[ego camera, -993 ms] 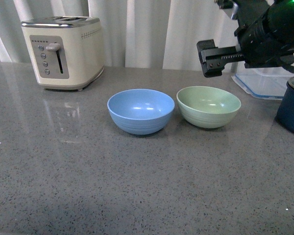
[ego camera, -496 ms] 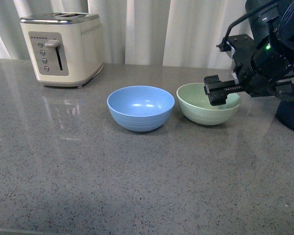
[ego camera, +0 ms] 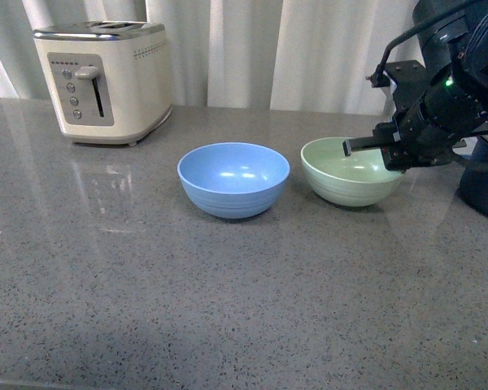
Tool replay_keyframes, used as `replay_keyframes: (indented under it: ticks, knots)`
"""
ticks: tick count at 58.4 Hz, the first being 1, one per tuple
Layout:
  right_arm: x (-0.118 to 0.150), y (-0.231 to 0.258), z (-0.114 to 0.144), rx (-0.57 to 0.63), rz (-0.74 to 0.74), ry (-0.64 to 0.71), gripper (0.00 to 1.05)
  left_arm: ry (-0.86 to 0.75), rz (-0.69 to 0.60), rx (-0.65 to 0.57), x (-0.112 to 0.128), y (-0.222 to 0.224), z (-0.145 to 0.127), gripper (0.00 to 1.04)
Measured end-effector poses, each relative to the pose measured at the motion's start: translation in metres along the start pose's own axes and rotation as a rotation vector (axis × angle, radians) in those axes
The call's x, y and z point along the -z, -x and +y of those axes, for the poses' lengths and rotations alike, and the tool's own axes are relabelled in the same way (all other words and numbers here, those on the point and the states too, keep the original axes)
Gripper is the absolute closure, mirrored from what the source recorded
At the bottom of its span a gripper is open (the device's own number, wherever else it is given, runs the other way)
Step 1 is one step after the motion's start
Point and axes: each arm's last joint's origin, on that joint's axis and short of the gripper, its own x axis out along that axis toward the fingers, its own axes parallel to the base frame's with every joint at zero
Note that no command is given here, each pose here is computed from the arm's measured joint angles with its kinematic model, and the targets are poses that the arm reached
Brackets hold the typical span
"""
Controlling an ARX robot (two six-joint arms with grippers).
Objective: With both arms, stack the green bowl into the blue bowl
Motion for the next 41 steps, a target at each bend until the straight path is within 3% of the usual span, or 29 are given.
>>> replay_keyframes:
  ticks: [13,27,41]
  knots:
    - [-0.013,0.022,-0.005,0.007,-0.067,0.003,1.03,0.000,0.000,0.000,0.000,0.000,0.000,0.07]
    - [-0.040,0.074,-0.002,-0.075,-0.218,-0.001,1.03,0.000,0.000,0.000,0.000,0.000,0.000,0.07]
    - [-0.057,0.118,0.044,-0.255,-0.367,0.040,1.03,0.000,0.000,0.000,0.000,0.000,0.000,0.07]
